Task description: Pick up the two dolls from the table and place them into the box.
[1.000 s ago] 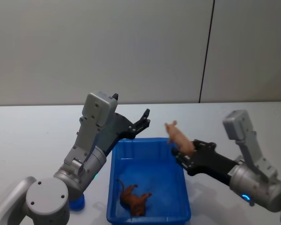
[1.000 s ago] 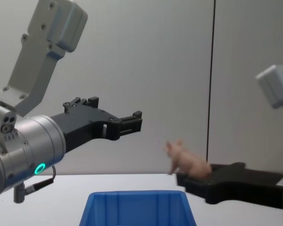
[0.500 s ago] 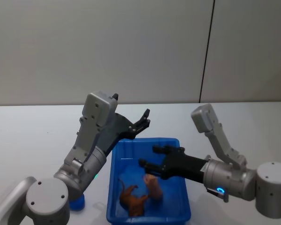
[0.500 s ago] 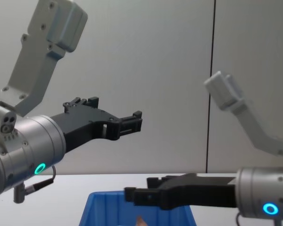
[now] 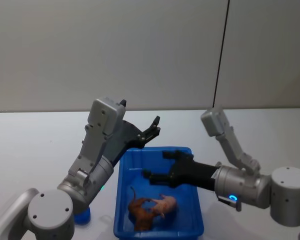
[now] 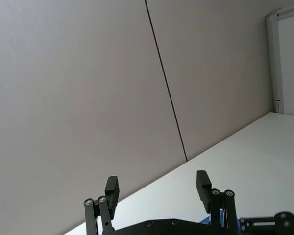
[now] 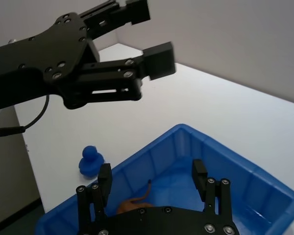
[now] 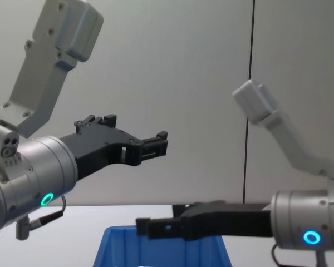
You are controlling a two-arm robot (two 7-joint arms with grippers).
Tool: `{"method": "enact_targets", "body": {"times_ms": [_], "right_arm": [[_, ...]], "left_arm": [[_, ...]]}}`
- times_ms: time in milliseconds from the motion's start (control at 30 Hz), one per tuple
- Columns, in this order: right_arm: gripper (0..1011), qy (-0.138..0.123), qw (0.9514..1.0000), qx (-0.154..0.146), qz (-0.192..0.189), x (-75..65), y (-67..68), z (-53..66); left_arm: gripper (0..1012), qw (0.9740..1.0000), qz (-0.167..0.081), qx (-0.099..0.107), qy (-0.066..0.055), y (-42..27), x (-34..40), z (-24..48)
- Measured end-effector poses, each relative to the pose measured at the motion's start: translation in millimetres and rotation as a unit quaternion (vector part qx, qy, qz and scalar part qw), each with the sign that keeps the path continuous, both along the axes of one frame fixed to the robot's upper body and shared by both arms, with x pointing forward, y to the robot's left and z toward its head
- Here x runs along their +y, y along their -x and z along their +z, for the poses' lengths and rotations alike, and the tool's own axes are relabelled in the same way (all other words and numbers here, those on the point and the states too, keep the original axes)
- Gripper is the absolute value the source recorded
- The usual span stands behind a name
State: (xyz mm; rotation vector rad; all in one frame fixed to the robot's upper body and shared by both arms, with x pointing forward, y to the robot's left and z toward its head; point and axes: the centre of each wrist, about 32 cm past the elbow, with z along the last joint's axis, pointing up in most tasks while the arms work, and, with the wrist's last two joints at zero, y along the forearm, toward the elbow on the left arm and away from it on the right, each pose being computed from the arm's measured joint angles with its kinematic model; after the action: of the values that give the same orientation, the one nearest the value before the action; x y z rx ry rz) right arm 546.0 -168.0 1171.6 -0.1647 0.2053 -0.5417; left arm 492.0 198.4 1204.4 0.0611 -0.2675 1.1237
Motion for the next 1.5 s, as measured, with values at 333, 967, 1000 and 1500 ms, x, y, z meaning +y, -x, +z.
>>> {"method": "enact_targets", "body": {"times_ms": [333, 967, 1000, 1500], "right_arm": [[1001, -0.005, 0.9982, -0.034, -0.048, -24.0, 6.6, 6.1], [1001, -0.017, 0.9776, -0.111, -0.178, -80.0, 36.5, 11.0], [1001, -0.018, 0.9747, -0.117, -0.189, -84.5, 39.2, 11.3], [1001, -0.027, 0.9436, -0.171, -0.282, -124.0, 63.4, 13.7]], "left_arm": [[1001, 1.0, 0.0, 0.0, 0.0, 0.0, 0.0, 0.0], [1001, 1.0, 0.0, 0.005, -0.002, 0.3, 1.1, 1.1], [1001, 1.0, 0.0, 0.008, -0.003, 0.5, 1.6, 1.5], [1001, 0.9952, 0.039, 0.089, -0.013, 28.9, 24.0, 8.4]]}}
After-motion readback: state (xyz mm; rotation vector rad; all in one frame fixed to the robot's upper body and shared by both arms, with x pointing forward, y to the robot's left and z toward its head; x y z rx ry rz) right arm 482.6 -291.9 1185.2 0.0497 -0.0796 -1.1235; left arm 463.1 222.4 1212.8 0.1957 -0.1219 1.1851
